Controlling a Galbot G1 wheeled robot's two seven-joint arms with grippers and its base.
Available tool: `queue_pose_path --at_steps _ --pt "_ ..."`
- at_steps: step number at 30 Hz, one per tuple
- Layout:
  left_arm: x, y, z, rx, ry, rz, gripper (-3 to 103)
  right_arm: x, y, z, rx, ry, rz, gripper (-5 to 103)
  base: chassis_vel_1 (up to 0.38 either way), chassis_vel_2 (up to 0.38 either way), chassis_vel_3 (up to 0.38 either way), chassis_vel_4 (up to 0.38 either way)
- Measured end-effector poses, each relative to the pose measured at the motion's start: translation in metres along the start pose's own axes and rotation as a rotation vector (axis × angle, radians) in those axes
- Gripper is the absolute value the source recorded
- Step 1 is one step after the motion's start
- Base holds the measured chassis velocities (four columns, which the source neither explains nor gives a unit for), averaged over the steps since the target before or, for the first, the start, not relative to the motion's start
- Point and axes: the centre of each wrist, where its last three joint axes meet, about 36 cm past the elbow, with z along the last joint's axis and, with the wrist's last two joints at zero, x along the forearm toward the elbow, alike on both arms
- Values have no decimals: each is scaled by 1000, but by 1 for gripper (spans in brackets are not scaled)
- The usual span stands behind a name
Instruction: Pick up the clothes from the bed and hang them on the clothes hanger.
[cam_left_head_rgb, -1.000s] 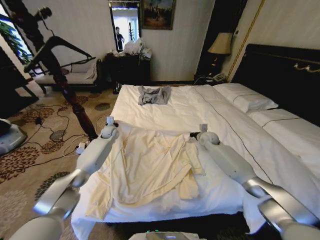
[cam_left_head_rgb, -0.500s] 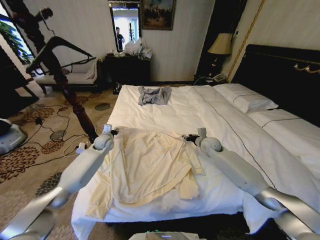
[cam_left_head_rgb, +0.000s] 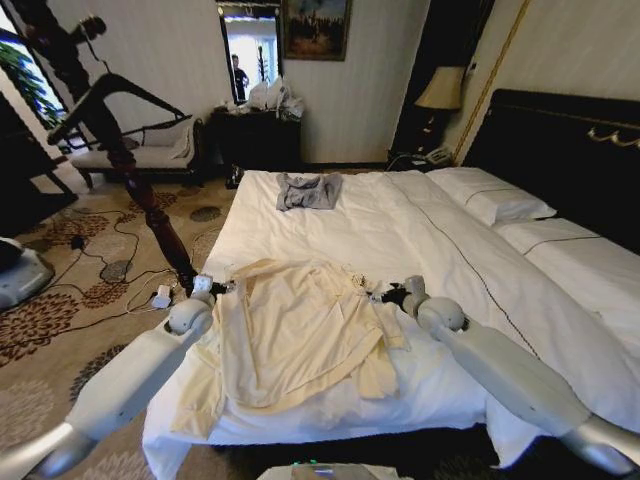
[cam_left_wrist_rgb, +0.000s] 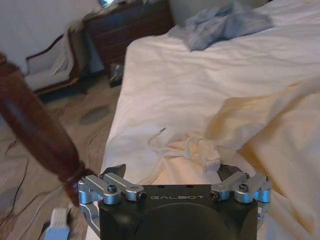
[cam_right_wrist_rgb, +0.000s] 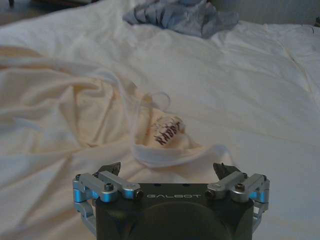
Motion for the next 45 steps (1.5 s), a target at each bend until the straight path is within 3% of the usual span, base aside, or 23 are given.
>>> queue_pose_path --at_steps 5,6,8,11,15,18,19,20,22,25,27,35,40,45 --pt "6 5 12 -56 -102 5 100 17 11 3 -58 -65 -7 100 0 0 0 0" --pt "6 6 15 -33 -109 -9 100 24 13 2 -67 -79 -2 100 0 0 0 0" --pt "10 3 12 128 -70 -9 100 35 13 -3 -76 -98 11 100 0 0 0 0" --pt "16 5 10 188 -71 9 100 43 11 -4 -75 -108 24 100 0 0 0 0" --pt "39 2 15 157 -101 120 100 56 9 -4 -70 -115 40 100 0 0 0 0" --pt "59 -3 24 68 -124 243 100 66 13 -4 -74 -127 46 100 0 0 0 0" --pt "63 -3 30 11 -141 259 100 71 13 -3 -77 -132 52 100 0 0 0 0" --pt "63 -3 30 11 -141 259 100 71 13 -3 -77 -132 52 100 0 0 0 0" --pt "67 -3 34 -53 -192 246 100 78 14 -3 -78 -140 60 100 0 0 0 0" --pt "73 -1 33 -61 -238 210 100 86 14 -3 -82 -154 74 100 0 0 0 0" --pt "89 -2 29 -14 -293 150 100 100 14 3 -74 -201 118 100 0 0 0 0" --pt "148 -8 60 84 -323 44 100 157 30 33 48 -404 273 100 0 0 0 0" --pt "185 -20 70 146 -345 -15 100 190 43 61 74 -439 349 100 0 0 0 0" --pt "207 -25 72 171 -357 -36 100 207 56 71 84 -465 391 100 0 0 0 0"
